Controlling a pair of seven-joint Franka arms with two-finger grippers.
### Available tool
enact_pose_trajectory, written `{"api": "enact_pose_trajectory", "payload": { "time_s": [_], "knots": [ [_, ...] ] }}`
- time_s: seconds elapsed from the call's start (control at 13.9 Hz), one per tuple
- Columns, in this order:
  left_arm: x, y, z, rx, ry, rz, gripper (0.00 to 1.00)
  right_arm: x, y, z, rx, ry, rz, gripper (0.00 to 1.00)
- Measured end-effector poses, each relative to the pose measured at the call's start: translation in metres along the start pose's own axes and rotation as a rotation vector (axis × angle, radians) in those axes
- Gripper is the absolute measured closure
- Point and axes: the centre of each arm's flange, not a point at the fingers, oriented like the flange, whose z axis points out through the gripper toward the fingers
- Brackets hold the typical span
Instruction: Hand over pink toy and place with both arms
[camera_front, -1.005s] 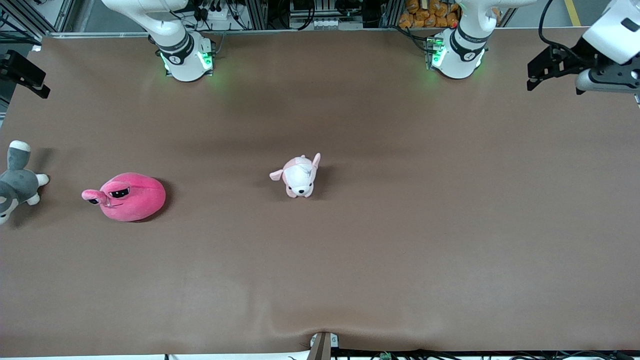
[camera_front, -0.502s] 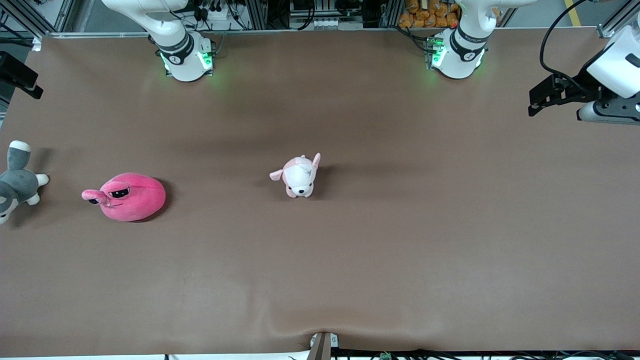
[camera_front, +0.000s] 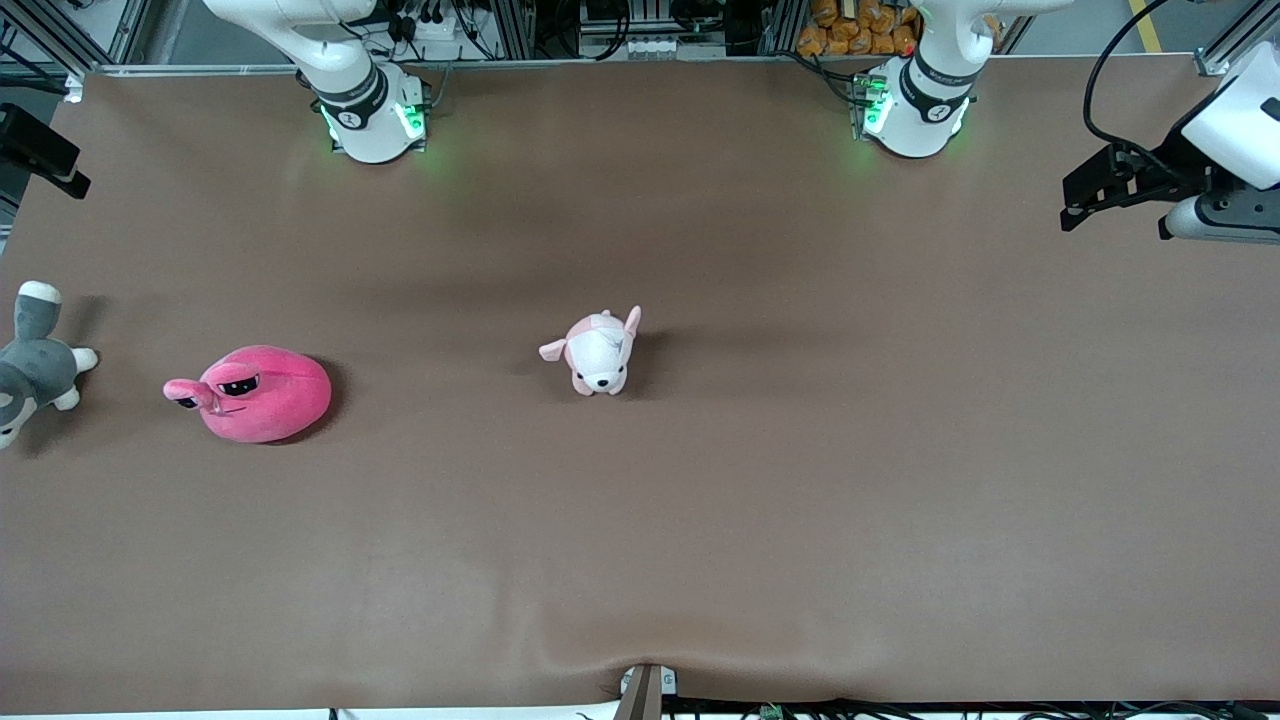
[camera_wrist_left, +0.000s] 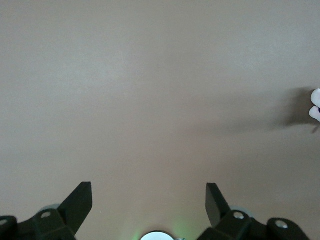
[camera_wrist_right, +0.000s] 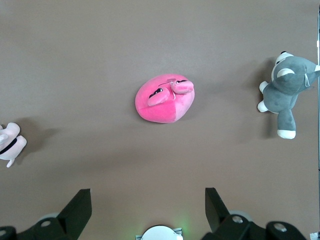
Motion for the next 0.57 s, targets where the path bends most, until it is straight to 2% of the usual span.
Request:
{"api": "enact_pose_trajectory", "payload": {
  "time_s": [0.43,0.57],
  "knots": [
    [-0.0001,-0.001,0.0002,0.0,-0.002,-0.002,0.0,0.0014,0.0023,0.0015,0.002,0.0,0.005,0.0],
    [-0.0002,-0.001,0.0003,0.0,-0.002,-0.002,0.0,0.0061,0.0045,0.0079,0.021,0.004,0.009,0.0]
  ]
}}
